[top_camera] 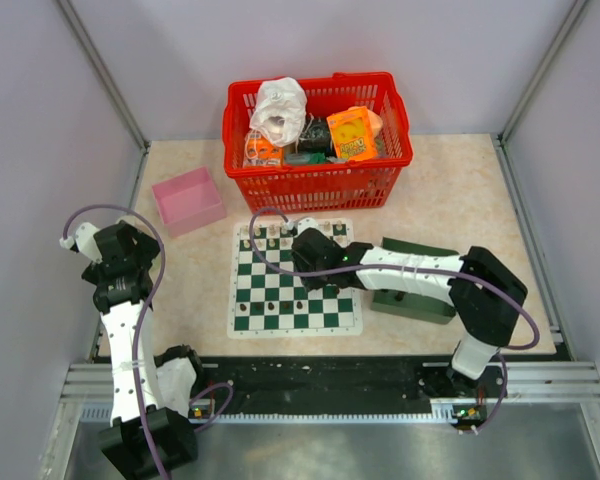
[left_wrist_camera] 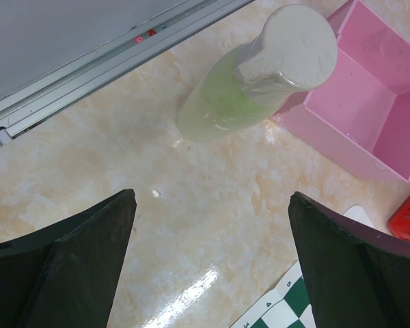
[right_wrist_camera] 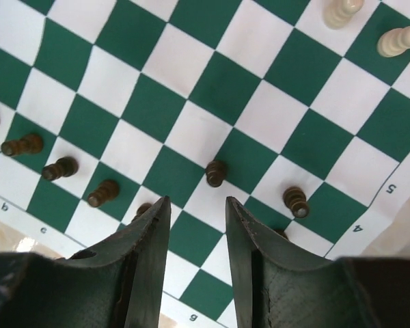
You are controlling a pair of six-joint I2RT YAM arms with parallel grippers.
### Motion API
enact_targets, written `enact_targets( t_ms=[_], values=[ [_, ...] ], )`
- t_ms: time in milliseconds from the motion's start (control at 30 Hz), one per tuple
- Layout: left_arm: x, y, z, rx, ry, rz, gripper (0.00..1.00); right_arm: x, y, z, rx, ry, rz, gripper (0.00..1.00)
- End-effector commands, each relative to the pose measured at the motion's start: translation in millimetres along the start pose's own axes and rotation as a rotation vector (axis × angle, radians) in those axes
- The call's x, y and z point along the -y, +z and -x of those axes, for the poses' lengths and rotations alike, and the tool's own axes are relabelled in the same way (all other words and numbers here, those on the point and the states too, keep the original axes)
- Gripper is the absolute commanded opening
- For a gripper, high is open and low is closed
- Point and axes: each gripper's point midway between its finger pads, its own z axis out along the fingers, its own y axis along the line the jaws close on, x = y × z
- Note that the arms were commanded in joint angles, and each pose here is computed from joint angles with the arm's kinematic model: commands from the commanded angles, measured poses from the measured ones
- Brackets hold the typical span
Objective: Set up the chess pieces on the board
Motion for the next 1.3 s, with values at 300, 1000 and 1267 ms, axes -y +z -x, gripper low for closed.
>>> enact_targets(
  t_ms=[300, 1000, 1267],
  values=[
    [5, -1, 11, 0.039, -0.022, -0.020, 0.99, 4, 24, 13, -0.010, -0.003, -0.015, 0.38],
    [3, 1, 6, 0.033, -0.023, -0.016, 0.99, 7, 32, 17, 0.006, -0.007, -0.039, 0.31],
    [2, 0, 7, 0.037, -0.022, -0.013, 0.99, 11, 32, 15, 0.001, -0.009, -0.056, 0.20]
  ],
)
